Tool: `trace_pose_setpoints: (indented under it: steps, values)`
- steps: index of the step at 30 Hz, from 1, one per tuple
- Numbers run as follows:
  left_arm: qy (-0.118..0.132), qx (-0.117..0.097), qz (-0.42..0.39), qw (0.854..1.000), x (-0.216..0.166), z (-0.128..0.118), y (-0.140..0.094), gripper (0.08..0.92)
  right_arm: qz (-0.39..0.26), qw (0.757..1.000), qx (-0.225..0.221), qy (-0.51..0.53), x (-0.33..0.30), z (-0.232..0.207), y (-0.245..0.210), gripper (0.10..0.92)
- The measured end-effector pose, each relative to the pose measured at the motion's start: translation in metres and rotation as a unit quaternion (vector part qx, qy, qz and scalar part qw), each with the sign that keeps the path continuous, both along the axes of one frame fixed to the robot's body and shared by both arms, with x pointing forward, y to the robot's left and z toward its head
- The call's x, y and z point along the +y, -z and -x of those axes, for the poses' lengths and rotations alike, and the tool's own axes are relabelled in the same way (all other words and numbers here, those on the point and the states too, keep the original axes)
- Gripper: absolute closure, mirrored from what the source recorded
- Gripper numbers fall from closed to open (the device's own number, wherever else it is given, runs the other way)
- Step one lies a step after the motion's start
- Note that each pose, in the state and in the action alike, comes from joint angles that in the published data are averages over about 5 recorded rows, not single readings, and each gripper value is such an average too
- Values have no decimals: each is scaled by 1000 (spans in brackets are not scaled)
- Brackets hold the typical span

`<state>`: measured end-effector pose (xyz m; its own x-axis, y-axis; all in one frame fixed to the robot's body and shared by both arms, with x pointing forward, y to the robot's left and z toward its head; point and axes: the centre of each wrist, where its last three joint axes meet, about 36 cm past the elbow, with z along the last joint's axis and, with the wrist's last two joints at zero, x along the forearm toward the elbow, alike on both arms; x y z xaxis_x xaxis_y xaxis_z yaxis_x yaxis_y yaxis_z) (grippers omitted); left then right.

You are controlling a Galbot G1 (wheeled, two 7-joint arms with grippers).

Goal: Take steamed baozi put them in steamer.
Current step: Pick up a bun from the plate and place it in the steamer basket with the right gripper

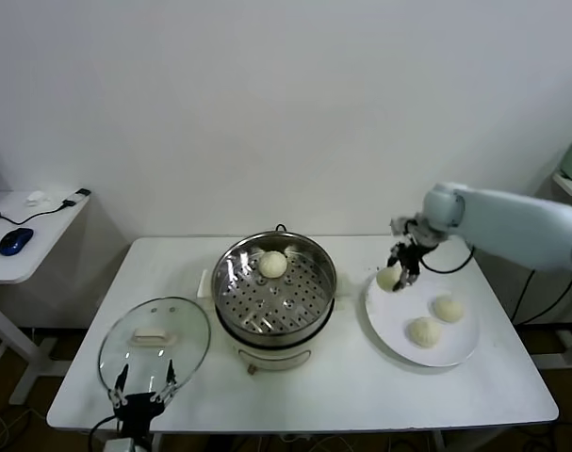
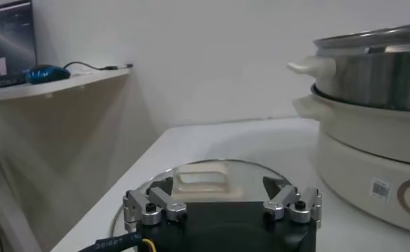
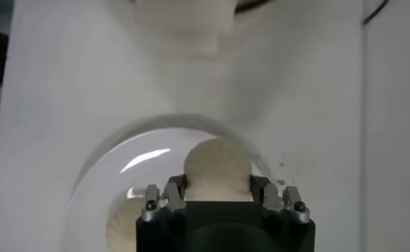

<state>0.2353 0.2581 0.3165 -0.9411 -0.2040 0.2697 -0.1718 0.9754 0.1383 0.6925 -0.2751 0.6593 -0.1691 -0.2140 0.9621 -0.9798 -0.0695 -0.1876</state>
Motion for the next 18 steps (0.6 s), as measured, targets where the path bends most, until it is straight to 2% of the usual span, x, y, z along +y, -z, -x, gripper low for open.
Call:
trace_pose_setpoints:
  steps: [4, 8, 12, 18]
  values:
    - [6, -2, 0, 1000, -2, 0, -2, 177, -30, 999, -10, -14, 50, 13, -45, 403]
    - [12, -6, 1, 1000, -4, -1, -5, 177, -52, 998, -11, -28, 108, 28, -66, 403]
    - [16, -7, 1, 1000, -7, 0, -5, 177, -52, 998, -5, -40, 162, 41, -64, 403]
    - [17, -7, 1, 1000, -11, 4, -4, 177, -40, 998, 6, -52, 225, 52, -32, 403]
